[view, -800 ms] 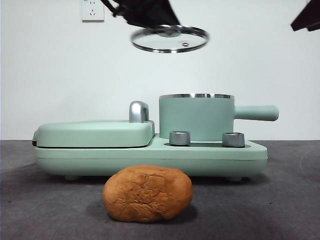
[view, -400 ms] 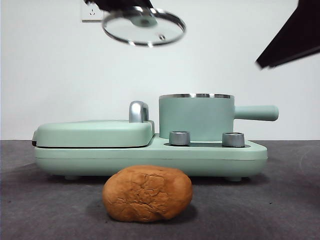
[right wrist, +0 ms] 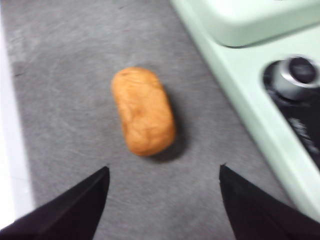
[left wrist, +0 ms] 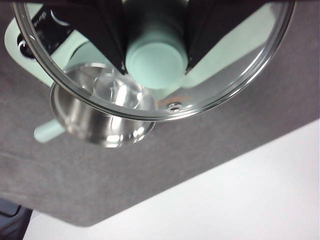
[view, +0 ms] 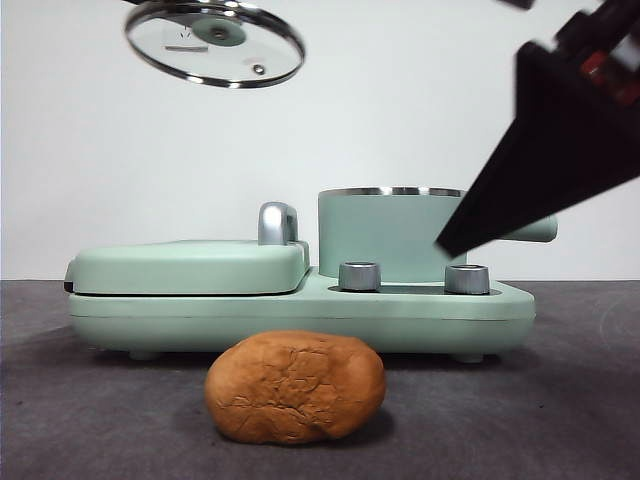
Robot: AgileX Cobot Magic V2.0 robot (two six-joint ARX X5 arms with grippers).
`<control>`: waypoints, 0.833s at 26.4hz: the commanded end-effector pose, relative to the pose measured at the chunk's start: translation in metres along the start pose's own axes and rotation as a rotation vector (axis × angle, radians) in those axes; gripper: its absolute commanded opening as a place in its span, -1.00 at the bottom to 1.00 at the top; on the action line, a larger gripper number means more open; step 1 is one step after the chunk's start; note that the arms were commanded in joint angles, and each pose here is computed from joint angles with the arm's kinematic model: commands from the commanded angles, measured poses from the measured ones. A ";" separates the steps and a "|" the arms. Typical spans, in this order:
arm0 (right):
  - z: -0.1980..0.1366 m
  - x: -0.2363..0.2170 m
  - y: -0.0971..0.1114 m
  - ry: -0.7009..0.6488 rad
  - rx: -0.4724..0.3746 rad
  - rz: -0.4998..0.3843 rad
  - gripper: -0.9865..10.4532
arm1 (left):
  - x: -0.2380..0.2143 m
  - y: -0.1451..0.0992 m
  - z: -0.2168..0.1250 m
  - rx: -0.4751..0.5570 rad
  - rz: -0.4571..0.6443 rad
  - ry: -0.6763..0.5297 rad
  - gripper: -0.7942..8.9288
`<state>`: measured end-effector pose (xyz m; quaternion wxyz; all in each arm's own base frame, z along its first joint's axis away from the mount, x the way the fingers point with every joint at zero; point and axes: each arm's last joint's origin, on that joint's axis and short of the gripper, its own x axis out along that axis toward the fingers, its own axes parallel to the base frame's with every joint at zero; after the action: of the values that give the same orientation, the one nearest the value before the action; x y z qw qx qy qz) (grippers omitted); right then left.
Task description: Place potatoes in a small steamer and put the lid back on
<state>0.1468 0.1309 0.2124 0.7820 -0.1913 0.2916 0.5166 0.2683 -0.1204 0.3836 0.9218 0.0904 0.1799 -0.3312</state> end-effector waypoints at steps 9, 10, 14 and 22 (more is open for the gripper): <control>0.009 0.045 0.002 0.017 0.007 0.075 -0.15 | -0.031 0.008 0.000 0.003 0.060 -0.049 -0.81; 0.009 0.050 0.001 0.022 0.014 0.081 -0.15 | -0.034 0.009 0.000 0.003 0.064 -0.049 -0.81; 0.013 0.063 -0.003 0.051 0.029 0.116 -0.15 | -0.038 0.010 0.001 0.008 0.074 -0.057 -0.81; 0.030 0.100 -0.011 0.100 0.040 0.196 -0.15 | -0.040 0.011 0.001 0.014 0.082 -0.061 -0.81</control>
<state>0.1947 0.2086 0.1703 0.7198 -0.1746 0.3558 0.5700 0.2481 -0.0891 0.3910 0.9355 0.0868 0.1749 -0.2945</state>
